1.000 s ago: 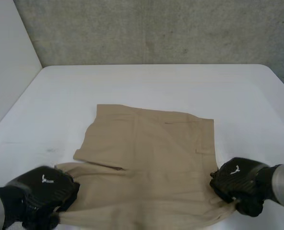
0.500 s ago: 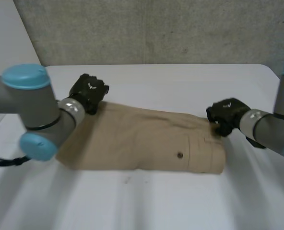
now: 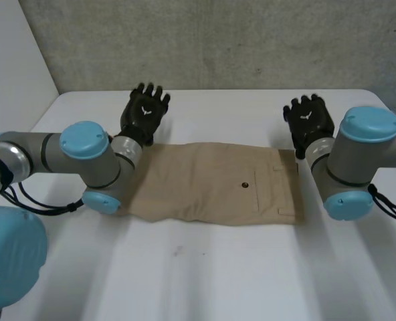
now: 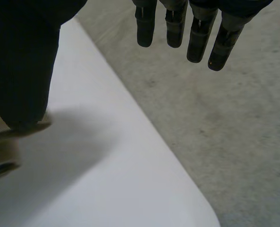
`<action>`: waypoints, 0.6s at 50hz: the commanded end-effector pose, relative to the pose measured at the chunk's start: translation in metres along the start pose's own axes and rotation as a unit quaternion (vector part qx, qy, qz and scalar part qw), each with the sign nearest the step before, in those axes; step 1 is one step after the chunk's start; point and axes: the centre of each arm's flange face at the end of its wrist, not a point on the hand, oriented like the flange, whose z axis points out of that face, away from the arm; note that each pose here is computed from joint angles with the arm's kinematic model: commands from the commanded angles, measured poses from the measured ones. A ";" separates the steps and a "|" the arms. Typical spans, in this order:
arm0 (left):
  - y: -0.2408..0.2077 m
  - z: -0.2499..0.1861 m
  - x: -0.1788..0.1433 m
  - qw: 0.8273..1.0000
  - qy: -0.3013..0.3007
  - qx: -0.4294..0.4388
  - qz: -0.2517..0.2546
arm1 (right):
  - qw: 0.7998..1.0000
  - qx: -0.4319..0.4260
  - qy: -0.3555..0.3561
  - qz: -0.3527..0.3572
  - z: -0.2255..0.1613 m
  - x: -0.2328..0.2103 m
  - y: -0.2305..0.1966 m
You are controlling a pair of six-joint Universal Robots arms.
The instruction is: Fold the shorts.
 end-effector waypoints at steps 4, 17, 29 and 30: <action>-0.055 -0.035 -0.028 0.999 -0.034 0.029 -0.031 | 0.994 0.013 0.013 0.105 -0.046 0.043 -0.050; -0.066 -0.142 -0.031 0.969 0.036 -0.129 -0.209 | 0.961 -0.150 -0.137 0.189 -0.123 0.011 -0.004; -0.060 -0.182 -0.036 0.958 0.033 -0.173 -0.228 | 0.955 -0.138 -0.165 0.203 -0.118 -0.013 0.030; -0.059 -0.183 -0.037 0.957 0.031 -0.175 -0.228 | 0.955 -0.138 -0.165 0.203 -0.118 -0.013 0.030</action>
